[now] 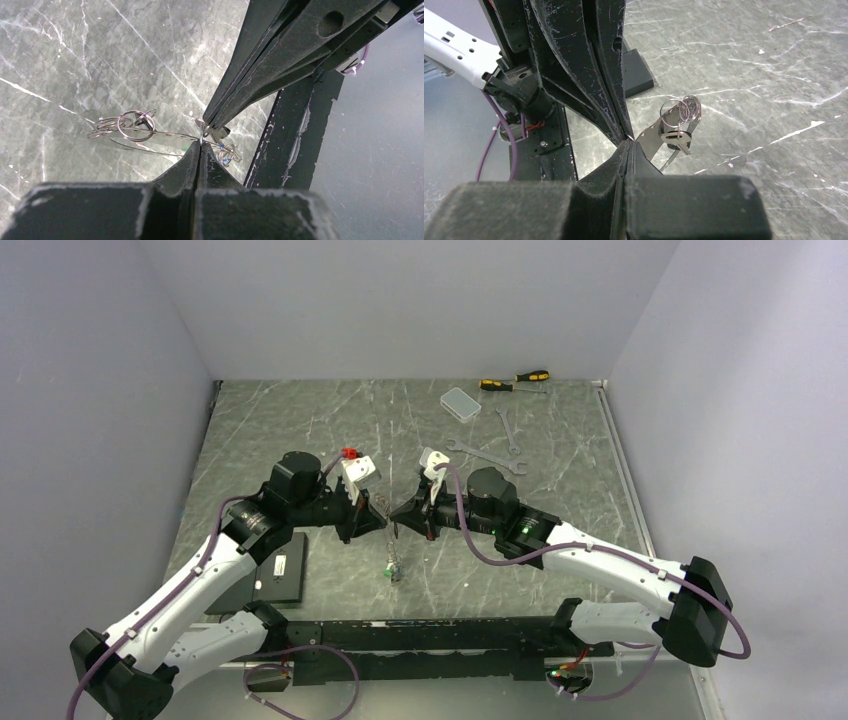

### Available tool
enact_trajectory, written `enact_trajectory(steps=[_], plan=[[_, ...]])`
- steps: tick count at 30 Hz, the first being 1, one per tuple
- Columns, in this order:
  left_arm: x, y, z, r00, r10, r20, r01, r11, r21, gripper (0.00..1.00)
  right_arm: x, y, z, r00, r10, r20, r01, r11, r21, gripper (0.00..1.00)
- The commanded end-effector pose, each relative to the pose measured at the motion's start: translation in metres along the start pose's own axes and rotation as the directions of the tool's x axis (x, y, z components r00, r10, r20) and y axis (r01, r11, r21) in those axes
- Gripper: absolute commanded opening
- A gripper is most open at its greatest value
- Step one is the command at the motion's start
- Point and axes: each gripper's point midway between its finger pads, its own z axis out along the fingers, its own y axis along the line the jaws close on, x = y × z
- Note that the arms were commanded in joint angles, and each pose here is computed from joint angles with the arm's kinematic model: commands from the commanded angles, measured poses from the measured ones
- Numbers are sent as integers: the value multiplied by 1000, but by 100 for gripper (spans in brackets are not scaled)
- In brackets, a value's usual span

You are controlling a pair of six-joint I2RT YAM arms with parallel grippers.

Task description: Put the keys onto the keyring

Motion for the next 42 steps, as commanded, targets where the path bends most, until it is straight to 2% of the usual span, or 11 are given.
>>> enact_trajectory(steps=[1,13,42], plan=[[-33,-12,-9,994,36,102,-40,999,33,0,-35,4,1,996,-29,86,30,999,-14,0],[-33,-13,-10,994,37,102,-41,998,38,0,-33,-7,-1,996,-29,89,24,998,49,0],[-37,-13,-14,991,51,125,-54,998,23,0,-19,-11,-5,998,11,65,-16,997,80,0]])
